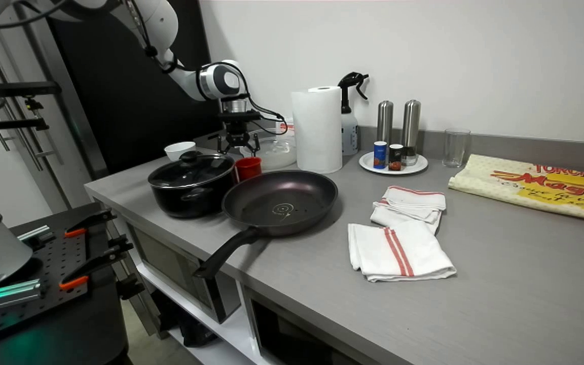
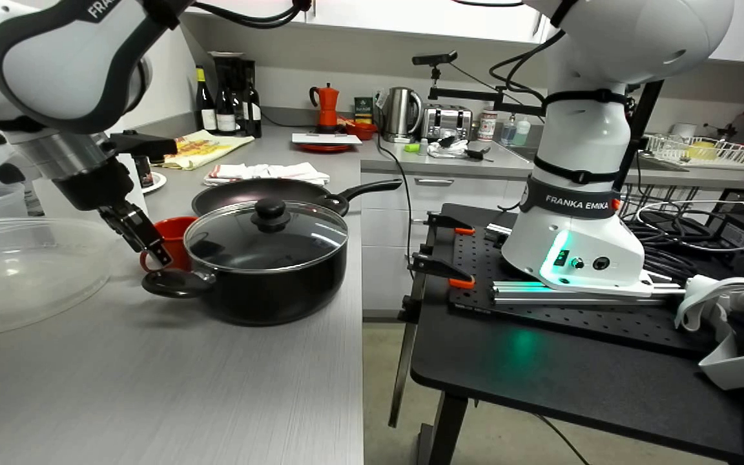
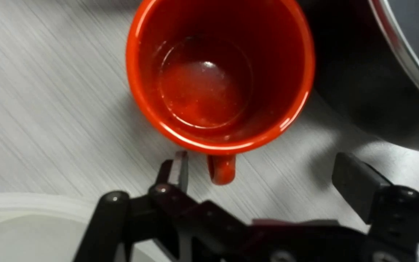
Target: Move the orange cup to the left
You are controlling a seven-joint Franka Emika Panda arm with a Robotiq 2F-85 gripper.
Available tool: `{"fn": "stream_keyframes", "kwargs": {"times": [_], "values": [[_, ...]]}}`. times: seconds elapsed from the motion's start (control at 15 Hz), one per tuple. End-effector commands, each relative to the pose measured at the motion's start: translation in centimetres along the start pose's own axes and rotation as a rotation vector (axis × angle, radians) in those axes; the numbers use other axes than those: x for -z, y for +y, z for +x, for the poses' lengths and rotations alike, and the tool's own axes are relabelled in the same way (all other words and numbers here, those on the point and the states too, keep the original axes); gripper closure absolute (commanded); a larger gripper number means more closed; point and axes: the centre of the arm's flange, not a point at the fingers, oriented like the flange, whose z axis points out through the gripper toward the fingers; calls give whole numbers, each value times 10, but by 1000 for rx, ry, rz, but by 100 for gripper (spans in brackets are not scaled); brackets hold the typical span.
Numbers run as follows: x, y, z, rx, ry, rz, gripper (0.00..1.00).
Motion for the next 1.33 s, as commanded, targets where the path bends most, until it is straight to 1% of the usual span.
{"fn": "stream_keyframes", "kwargs": {"times": [0.0,0.2,0.27,0.4,0.47,0.53,0.6,0.8,1.07,1.13,1.27], "values": [[0,6,2,6,8,13,0],[-1,8,1,4,7,16,0],[0,8,0,3,8,16,8],[0,9,0,2,9,15,17],[1,10,-1,3,10,15,36],[1,10,-1,2,10,15,39],[1,10,-1,3,10,15,45],[2,11,-2,1,10,14,69],[4,13,-3,-1,12,13,99],[4,14,-4,-1,13,12,100],[5,16,-5,-2,15,11,96]]}}
